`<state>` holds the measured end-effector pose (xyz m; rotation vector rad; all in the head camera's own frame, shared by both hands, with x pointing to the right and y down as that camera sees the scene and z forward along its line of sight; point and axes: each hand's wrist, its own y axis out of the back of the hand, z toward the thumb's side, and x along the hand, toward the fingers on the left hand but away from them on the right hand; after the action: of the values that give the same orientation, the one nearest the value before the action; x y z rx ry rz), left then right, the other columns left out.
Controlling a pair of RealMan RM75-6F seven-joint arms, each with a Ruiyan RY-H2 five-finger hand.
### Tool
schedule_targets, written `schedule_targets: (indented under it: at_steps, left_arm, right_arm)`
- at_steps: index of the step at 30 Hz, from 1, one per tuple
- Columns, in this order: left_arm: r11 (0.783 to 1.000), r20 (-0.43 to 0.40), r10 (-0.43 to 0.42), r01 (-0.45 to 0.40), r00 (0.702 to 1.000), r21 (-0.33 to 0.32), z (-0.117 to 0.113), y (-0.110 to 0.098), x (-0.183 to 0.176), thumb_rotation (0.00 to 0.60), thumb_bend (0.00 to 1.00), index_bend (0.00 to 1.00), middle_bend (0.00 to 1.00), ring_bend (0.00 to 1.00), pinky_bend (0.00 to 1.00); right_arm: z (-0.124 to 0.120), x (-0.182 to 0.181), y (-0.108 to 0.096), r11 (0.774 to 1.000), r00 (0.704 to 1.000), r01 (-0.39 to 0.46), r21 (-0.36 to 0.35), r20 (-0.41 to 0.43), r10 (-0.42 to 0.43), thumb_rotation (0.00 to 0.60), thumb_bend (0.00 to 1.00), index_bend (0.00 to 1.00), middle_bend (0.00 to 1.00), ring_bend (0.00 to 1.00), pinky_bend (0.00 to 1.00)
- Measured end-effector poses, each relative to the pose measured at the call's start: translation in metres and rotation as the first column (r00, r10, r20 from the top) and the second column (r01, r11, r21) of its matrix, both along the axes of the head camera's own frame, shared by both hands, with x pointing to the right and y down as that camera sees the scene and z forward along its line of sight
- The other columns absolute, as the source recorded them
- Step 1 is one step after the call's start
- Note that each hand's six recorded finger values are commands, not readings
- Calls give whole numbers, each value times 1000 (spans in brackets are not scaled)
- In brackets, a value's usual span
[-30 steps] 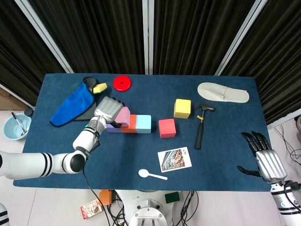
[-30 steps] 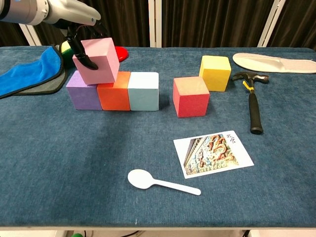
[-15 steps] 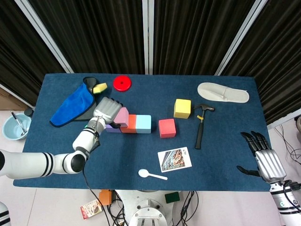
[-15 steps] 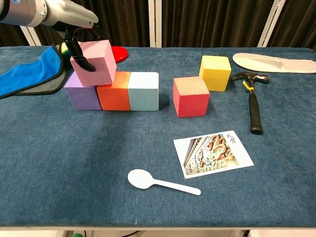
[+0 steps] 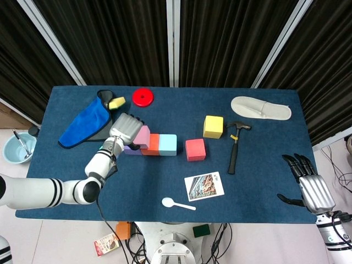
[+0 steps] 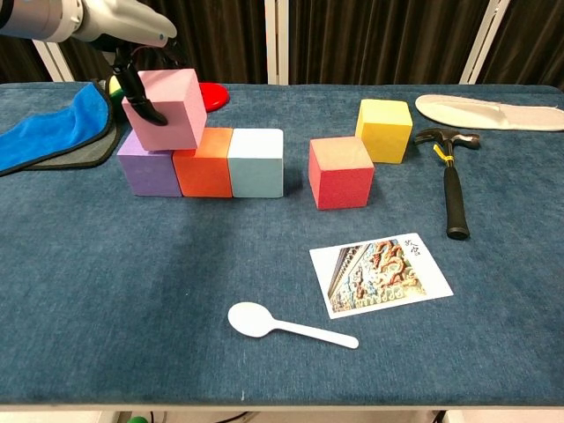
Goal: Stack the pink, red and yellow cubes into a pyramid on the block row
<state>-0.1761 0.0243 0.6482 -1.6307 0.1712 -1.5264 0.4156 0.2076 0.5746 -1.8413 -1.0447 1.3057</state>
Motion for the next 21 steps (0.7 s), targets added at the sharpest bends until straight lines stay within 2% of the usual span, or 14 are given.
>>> schedule_targets:
  at_steps: [4, 21]
  left_arm:
    - [1000, 9, 8, -8, 1000, -3, 2, 1, 1, 422, 166, 298, 274, 266, 298]
    - [1000, 21, 7, -7, 1000, -5, 4, 1, 1, 426, 166, 270, 251, 266, 298]
  right_arm:
    - [1, 1, 0, 1000, 1000, -2, -2, 1, 2, 600, 61, 0, 69, 0, 37]
    - [2, 2, 0, 1000, 1000, -4, -8, 1, 4, 600, 61, 0, 69, 0, 37]
